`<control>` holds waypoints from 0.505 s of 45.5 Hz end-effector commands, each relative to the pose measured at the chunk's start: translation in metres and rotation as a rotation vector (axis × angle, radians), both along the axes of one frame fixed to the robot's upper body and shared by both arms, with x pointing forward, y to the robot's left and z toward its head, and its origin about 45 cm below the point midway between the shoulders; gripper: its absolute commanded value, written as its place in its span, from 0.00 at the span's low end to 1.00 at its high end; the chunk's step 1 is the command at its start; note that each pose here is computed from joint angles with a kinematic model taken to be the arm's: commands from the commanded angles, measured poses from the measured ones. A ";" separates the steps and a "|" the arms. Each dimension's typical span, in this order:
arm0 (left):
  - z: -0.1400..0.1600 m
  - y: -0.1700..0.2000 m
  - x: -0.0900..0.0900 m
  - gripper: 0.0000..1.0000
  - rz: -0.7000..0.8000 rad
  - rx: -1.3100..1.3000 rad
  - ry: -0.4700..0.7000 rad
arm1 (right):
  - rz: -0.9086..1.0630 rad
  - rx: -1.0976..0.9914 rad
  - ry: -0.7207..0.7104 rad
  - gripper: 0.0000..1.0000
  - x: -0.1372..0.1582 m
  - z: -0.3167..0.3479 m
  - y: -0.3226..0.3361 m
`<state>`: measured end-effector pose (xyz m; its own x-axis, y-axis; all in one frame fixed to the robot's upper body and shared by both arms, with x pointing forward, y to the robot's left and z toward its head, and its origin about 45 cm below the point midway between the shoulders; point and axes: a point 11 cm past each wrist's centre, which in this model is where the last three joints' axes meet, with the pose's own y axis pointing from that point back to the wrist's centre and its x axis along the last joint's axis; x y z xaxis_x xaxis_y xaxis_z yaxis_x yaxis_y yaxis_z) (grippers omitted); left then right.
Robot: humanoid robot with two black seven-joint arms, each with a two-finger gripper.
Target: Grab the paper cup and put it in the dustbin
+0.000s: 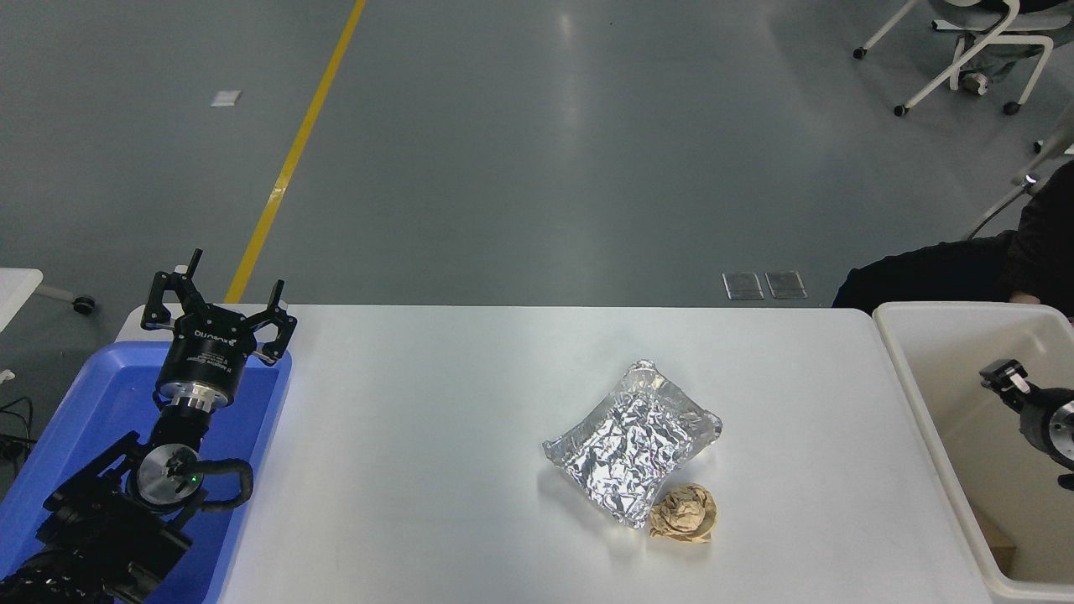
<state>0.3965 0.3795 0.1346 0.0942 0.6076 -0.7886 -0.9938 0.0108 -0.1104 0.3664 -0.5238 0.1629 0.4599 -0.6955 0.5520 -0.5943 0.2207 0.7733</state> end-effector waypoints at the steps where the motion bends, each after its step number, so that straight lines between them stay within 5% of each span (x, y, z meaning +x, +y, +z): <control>1: 0.001 -0.001 0.000 1.00 -0.003 -0.001 -0.002 | 0.324 0.166 0.110 1.00 0.023 0.095 0.075; 14: 0.000 0.000 0.000 1.00 -0.001 -0.001 0.000 | 0.741 0.199 0.408 1.00 -0.006 0.154 0.195; 23: -0.001 0.000 -0.001 1.00 0.001 -0.001 0.001 | 0.875 0.140 0.445 1.00 -0.009 0.192 0.240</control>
